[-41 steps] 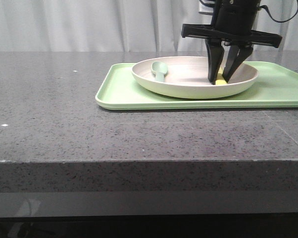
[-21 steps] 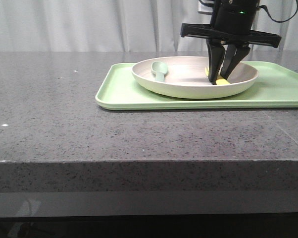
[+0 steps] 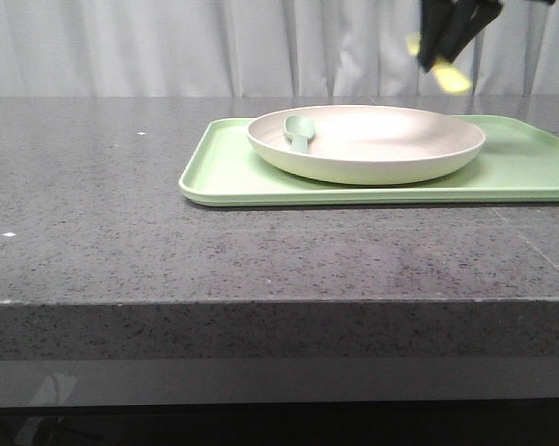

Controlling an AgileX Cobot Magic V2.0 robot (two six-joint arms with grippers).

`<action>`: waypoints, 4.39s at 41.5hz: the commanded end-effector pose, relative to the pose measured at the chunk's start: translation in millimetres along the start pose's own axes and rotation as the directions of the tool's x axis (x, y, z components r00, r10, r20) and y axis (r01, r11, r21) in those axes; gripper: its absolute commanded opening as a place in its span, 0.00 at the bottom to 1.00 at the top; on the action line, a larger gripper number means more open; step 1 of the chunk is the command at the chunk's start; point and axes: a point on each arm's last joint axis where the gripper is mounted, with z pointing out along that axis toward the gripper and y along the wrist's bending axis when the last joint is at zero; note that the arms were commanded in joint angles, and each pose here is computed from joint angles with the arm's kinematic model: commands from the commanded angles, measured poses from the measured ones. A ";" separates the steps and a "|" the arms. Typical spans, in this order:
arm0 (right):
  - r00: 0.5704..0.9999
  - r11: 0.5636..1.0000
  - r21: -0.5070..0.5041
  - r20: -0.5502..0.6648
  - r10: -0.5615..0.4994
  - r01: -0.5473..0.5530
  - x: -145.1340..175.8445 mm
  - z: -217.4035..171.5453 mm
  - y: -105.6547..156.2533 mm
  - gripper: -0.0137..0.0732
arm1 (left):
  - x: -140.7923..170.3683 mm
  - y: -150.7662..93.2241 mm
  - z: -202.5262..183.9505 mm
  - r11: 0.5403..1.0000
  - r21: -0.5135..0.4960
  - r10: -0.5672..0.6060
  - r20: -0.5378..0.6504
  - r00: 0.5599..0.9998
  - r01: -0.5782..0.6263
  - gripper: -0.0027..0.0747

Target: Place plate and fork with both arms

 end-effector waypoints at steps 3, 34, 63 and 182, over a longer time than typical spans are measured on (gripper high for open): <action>1.000 0.999 0.028 0.006 0.028 -0.028 -1.3 -42.1 -25.9 0.27 | -11.4 -0.3 -5.5 1.000 0.004 -0.009 0.089 0.996 0.009 0.44; 0.974 0.997 0.082 -0.226 0.017 0.001 17.1 30.6 -73.5 0.29 | -11.6 -0.3 -5.5 1.000 0.004 -0.009 0.091 0.996 0.009 0.44; 0.992 0.998 0.063 -0.124 -0.013 0.021 14.9 -9.6 -61.0 0.60 | -11.7 -0.3 -5.5 1.000 0.004 -0.009 0.092 0.996 0.009 0.44; 0.820 0.956 0.001 0.514 -0.252 0.293 339.8 -195.9 -80.2 0.08 | 99.2 30.8 -5.4 0.935 -0.320 0.058 0.563 0.824 0.153 0.01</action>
